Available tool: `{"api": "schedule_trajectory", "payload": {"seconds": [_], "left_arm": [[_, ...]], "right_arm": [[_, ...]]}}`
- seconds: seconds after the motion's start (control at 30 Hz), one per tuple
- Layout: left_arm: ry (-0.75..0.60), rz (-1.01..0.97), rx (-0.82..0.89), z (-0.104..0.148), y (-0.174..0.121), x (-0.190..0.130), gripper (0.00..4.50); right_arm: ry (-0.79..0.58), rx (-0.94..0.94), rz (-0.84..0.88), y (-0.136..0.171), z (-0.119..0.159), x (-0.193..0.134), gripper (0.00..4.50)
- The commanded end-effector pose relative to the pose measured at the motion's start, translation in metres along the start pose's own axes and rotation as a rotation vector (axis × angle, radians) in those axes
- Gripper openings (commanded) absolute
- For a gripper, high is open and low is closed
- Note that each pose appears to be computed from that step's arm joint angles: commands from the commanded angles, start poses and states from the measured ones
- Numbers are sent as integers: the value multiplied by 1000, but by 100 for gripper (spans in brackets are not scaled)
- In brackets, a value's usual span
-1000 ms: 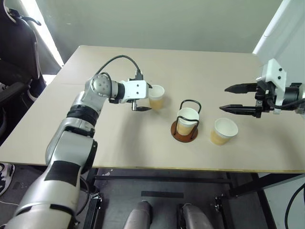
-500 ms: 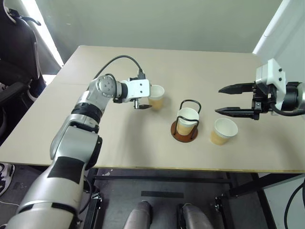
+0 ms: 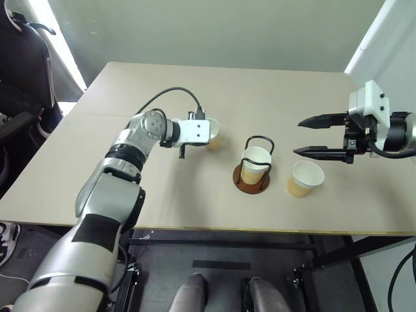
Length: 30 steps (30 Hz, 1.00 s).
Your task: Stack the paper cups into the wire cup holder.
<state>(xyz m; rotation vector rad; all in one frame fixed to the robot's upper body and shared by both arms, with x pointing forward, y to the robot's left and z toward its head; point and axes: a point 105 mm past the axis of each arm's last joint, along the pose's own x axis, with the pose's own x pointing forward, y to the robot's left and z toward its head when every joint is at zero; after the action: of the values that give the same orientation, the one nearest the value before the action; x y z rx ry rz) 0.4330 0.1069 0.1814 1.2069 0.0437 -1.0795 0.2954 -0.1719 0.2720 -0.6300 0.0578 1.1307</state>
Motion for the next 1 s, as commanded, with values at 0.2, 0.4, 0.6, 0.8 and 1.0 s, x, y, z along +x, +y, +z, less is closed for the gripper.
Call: {"api": "schedule_trajectory", "payload": {"seconds": [0.2, 0.4, 0.6, 0.8, 1.0], "left_arm": [[-69, -28, 20, 15, 8, -9, 3], [-231, 3, 11, 54, 38, -26, 3], [-460, 56, 16, 115, 74, -49, 3], [-625, -3, 20, 157, 82, -64, 3], [-759, -113, -27, 188, 77, -76, 3]], "right_arm": [[-1, -35, -23, -2, 8, -11, 320], [64, -50, -16, -3, -4, -14, 320], [100, -20, 10, 2, -10, -17, 320], [138, -22, 18, 5, -15, -21, 320], [136, 4, 28, 12, -12, -18, 320]]}}
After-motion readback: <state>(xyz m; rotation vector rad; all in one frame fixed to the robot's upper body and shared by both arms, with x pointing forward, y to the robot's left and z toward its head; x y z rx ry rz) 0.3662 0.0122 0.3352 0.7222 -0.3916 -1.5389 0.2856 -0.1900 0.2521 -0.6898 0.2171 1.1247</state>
